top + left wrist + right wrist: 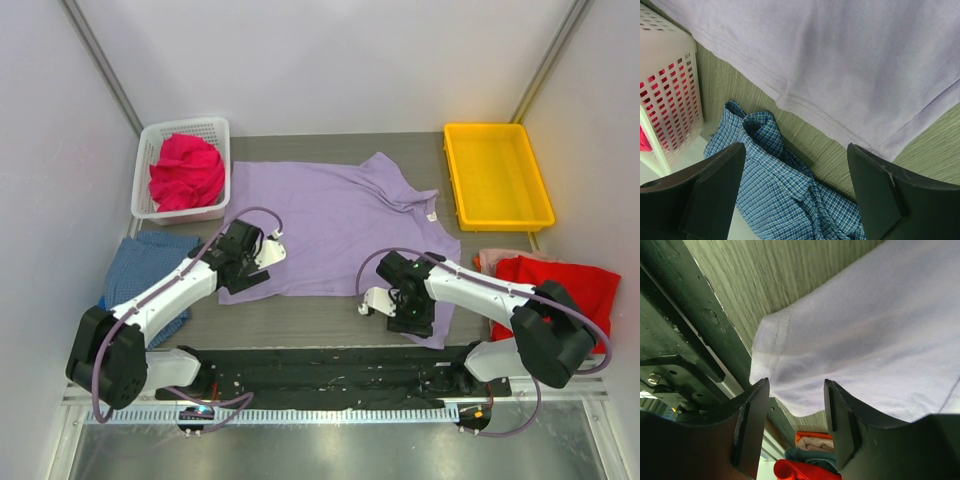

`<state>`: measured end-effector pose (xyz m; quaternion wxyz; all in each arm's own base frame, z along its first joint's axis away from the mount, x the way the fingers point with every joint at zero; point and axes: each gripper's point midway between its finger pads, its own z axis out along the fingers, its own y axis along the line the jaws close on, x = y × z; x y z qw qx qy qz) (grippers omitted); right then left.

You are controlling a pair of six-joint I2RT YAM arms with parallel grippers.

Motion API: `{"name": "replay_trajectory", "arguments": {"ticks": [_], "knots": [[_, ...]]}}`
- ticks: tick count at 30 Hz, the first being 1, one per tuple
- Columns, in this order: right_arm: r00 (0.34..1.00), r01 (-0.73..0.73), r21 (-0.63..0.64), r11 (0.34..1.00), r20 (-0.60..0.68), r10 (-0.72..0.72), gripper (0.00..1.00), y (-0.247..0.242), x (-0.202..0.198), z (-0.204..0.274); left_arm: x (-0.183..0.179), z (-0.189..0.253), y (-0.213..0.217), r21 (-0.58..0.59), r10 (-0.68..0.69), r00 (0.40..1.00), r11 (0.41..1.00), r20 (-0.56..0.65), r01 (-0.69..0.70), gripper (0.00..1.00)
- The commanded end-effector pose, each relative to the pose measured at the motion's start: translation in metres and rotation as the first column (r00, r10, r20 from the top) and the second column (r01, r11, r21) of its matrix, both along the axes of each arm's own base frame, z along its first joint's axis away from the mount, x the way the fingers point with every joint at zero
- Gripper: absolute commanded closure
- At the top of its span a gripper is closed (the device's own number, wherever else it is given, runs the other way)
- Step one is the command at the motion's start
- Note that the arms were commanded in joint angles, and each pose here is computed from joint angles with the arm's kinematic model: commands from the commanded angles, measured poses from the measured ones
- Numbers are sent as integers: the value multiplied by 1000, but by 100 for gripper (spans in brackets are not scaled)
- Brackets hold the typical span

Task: Fold and stack the t-shirts
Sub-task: Flatten out the tshirt

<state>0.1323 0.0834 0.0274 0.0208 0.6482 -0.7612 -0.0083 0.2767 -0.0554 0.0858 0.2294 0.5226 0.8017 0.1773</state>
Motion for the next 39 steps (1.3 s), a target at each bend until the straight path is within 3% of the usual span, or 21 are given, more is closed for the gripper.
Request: {"name": "replay_trajectory", "arguments": {"ticks": [1, 9, 12, 15, 19, 22, 29, 39], "knots": [[999, -47, -26, 999, -15, 47, 45, -7, -6, -11, 14, 8, 0, 17, 0, 999, 1000, 42, -1, 13], [996, -83, -36, 996, -31, 82, 46, -14, -13, -24, 22, 13, -1, 35, 10, 999, 999, 45, -12, 13], [996, -87, -32, 996, -27, 87, 52, -14, -13, -28, 23, 13, 0, 44, 12, 999, 999, 44, -14, 13], [996, -89, -24, 996, -17, 88, 65, -12, -11, -28, 21, 9, 2, 55, 16, 999, 998, 36, -18, 13], [997, -81, -14, 997, -3, 81, 91, -12, -10, -27, 9, -2, 14, 89, 8, 1000, 996, 0, -8, 14], [997, -77, -30, 997, 22, 78, 99, -14, -6, -25, -6, -9, 22, 94, -14, 999, 995, -48, 18, 15], [996, -60, -38, 997, 60, 62, 99, -13, 2, -24, -43, -18, 33, 93, -73, 985, 992, -157, 89, 16], [992, -47, -35, 998, 113, 51, 99, -6, 19, -18, -60, -25, 22, 6, -102, 975, 994, -199, 105, 15]]}}
